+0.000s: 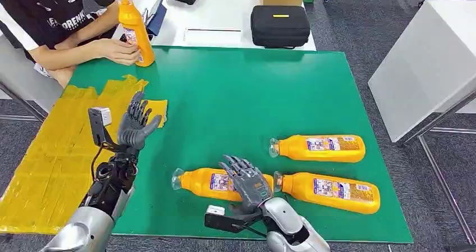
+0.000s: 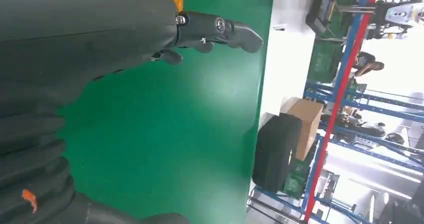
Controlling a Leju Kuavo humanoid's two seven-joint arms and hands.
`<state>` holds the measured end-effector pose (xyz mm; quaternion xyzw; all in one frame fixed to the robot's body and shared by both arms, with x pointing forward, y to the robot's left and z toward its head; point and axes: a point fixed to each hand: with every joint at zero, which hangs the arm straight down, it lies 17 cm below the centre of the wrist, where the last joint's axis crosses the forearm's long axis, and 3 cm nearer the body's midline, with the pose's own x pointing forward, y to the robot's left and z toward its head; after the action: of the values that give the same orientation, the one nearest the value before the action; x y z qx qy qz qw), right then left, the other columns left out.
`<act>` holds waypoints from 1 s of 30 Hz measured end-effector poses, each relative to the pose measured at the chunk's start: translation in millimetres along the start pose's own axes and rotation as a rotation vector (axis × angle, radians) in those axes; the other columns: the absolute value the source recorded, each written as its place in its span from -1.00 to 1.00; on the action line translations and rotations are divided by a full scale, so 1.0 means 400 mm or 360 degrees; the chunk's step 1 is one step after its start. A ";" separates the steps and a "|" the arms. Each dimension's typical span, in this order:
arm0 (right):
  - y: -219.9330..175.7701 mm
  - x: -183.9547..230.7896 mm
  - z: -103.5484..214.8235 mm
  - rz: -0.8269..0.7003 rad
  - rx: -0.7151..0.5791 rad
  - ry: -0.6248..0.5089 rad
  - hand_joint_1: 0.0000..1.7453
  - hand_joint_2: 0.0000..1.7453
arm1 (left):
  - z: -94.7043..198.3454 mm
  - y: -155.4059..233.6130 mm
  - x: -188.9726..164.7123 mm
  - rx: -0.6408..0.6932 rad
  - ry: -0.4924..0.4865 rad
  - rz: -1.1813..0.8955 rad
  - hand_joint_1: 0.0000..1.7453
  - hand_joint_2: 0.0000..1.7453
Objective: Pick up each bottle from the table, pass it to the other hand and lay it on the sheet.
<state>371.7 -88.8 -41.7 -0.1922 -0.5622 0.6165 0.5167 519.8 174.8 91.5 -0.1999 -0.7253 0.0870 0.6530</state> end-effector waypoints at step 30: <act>0.009 -0.088 -0.035 0.0108 0.0046 0.0217 1.00 1.00 | 0.015 0.018 -0.014 0.0053 0.0021 0.0006 -1.00 1.00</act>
<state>395.5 -111.4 -61.2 -0.2451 -0.5098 0.6272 0.5355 515.6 179.9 82.7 -0.1911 -0.7190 0.0988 0.6609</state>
